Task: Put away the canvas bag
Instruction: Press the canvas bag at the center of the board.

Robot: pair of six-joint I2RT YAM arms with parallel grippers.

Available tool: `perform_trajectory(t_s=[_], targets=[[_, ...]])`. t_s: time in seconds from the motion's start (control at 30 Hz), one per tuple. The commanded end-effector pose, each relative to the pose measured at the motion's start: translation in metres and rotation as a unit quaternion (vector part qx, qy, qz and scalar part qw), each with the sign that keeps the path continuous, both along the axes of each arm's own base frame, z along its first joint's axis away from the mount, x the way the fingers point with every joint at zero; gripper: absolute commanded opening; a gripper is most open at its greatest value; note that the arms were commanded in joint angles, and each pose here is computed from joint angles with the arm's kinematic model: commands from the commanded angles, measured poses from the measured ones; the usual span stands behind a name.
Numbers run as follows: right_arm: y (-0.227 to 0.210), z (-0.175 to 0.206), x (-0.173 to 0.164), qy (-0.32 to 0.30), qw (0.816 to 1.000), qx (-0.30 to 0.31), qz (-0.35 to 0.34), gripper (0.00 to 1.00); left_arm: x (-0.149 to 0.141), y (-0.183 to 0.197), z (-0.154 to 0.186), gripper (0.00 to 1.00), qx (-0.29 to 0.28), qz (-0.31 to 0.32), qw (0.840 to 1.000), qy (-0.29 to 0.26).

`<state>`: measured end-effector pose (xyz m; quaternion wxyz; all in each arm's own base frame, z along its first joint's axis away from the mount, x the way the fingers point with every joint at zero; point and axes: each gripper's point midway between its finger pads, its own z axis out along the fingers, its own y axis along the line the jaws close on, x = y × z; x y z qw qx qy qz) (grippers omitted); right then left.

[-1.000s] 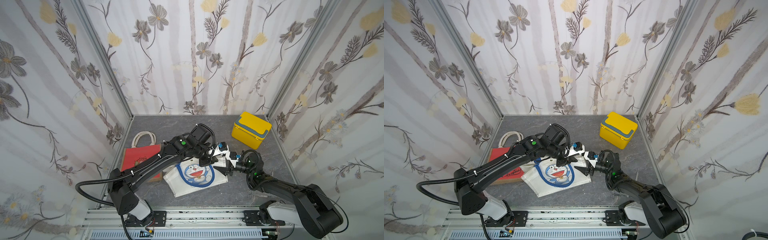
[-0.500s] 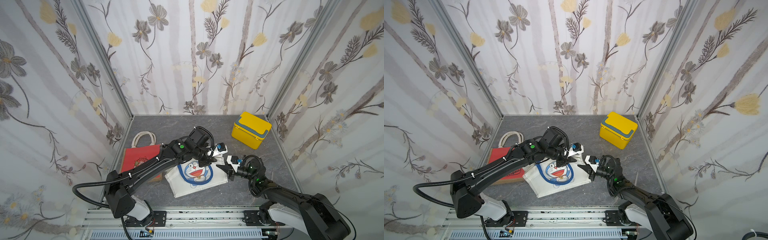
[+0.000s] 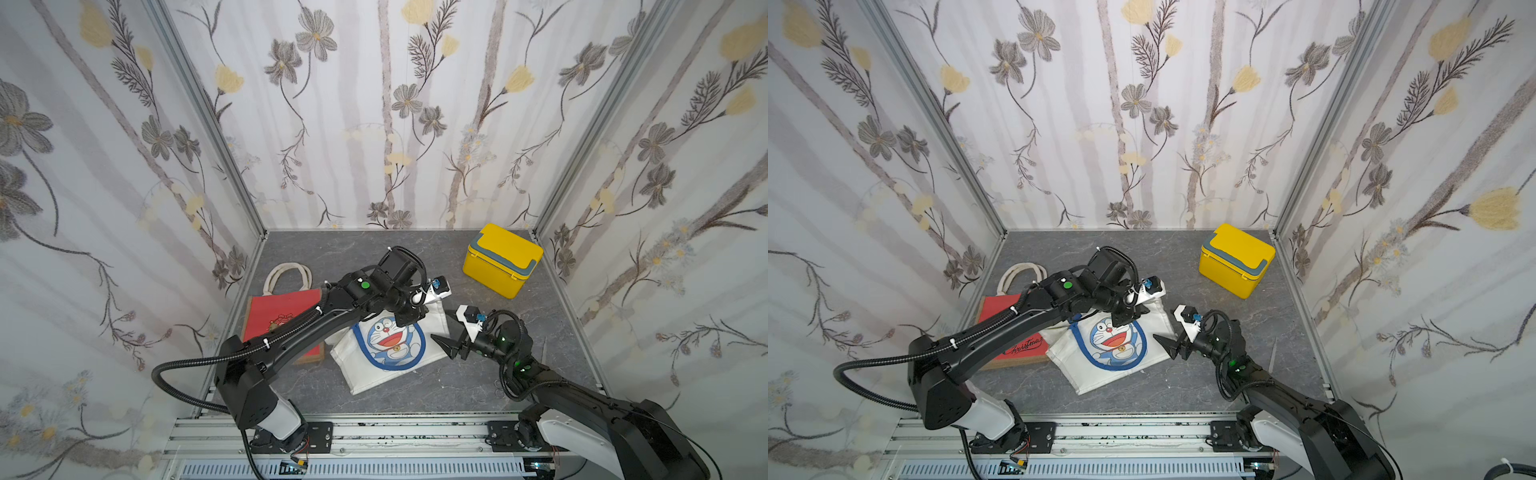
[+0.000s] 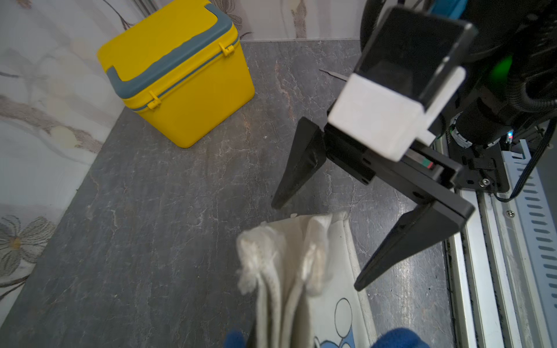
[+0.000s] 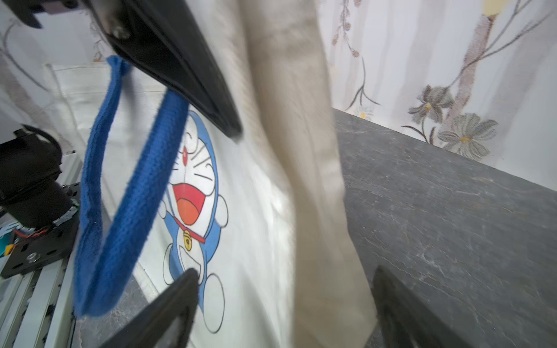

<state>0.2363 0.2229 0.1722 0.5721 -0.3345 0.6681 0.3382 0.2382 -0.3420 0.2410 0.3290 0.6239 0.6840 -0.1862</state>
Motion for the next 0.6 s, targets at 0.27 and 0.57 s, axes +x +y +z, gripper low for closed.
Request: perform_trajectory(t_s=[0.27,0.57], targets=[[-0.009,-0.046,-0.009,0.239,0.970,0.006,-0.043,0.95,-0.015,0.019,0.041,0.00,-0.054,-0.074,0.993,-0.078],[0.004,-0.044,-0.025,0.255,0.966,0.037,0.024,0.87,-0.015,0.017,0.048,0.00,-0.064,-0.080,0.992,-0.074]])
